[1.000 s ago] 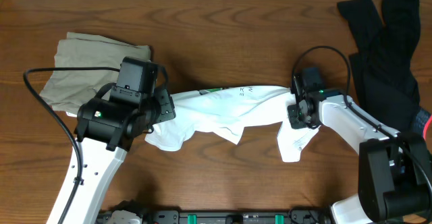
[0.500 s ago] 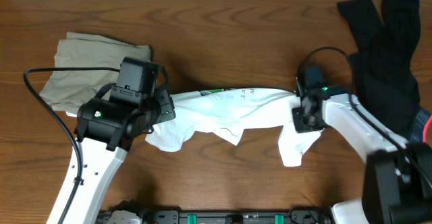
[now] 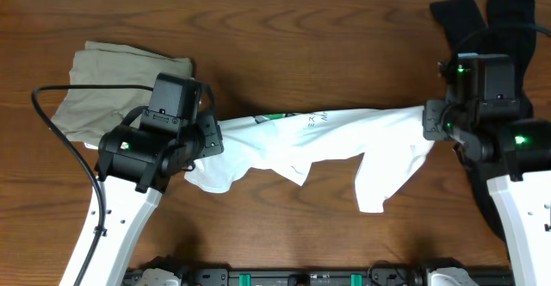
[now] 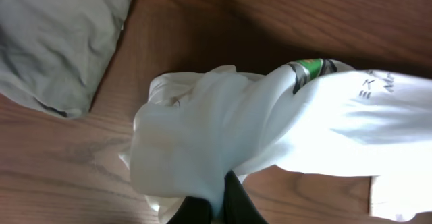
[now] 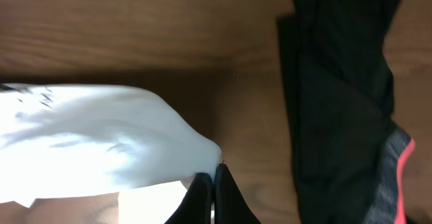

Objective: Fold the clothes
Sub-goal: 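Lift the T-shirt with both grippers, stretching it taut across the table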

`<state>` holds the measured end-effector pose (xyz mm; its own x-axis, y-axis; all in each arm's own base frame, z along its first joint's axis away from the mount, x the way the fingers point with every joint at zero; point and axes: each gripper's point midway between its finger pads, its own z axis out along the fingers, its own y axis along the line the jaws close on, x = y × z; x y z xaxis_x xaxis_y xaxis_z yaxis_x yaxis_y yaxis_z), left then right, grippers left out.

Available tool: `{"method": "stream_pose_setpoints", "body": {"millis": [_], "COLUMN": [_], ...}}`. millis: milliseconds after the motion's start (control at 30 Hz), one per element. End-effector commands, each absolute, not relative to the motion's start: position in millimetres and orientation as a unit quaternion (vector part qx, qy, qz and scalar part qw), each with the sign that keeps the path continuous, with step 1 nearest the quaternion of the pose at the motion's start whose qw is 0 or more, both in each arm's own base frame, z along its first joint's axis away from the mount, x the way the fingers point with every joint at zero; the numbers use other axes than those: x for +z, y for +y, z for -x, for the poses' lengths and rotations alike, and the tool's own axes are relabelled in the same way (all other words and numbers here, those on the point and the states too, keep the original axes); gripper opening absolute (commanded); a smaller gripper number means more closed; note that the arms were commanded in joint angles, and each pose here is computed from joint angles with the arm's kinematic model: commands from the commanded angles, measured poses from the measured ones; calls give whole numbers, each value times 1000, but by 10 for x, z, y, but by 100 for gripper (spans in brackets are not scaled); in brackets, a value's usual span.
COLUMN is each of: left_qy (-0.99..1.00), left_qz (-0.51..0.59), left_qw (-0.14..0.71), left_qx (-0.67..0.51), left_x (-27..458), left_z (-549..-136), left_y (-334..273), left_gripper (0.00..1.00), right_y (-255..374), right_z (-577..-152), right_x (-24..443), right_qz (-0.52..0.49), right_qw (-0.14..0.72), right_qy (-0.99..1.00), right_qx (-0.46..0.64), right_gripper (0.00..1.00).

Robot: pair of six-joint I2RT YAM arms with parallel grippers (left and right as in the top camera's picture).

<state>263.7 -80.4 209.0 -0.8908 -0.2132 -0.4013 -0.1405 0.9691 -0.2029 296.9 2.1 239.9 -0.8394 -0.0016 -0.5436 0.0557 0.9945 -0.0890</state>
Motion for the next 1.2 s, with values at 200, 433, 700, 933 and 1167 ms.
{"method": "stream_pose_setpoints", "body": {"millis": [200,433,700,933,1167], "left_qy": [968,944,874,814,739], "left_qz": [68,77,107,128,200], "left_qw": [233,313,451,545,629], "left_qx": [-65,-71,-143,-154,-135], "left_x": [2169,2536,3363,3867,4395], "left_z": [-2645,-2678,-2519,-2254,-1961], "left_y": [-728,-650,-602,-392,7], "left_gripper": [6,6,6,6,6], "right_y": [-341,-242,-244,-290,-442], "right_z": [-2925,-2941,-2959,-2756,-2558], "right_x": [2322,2391,3279,3787,4031], "right_qz": [-38,-2,-25,-34,-57], "right_qw": [258,266,381,435,457], "right_qy": [962,962,923,897,882], "right_qx": [-84,-56,-52,-66,-106], "right_gripper": [1,1,1,1,1]}}
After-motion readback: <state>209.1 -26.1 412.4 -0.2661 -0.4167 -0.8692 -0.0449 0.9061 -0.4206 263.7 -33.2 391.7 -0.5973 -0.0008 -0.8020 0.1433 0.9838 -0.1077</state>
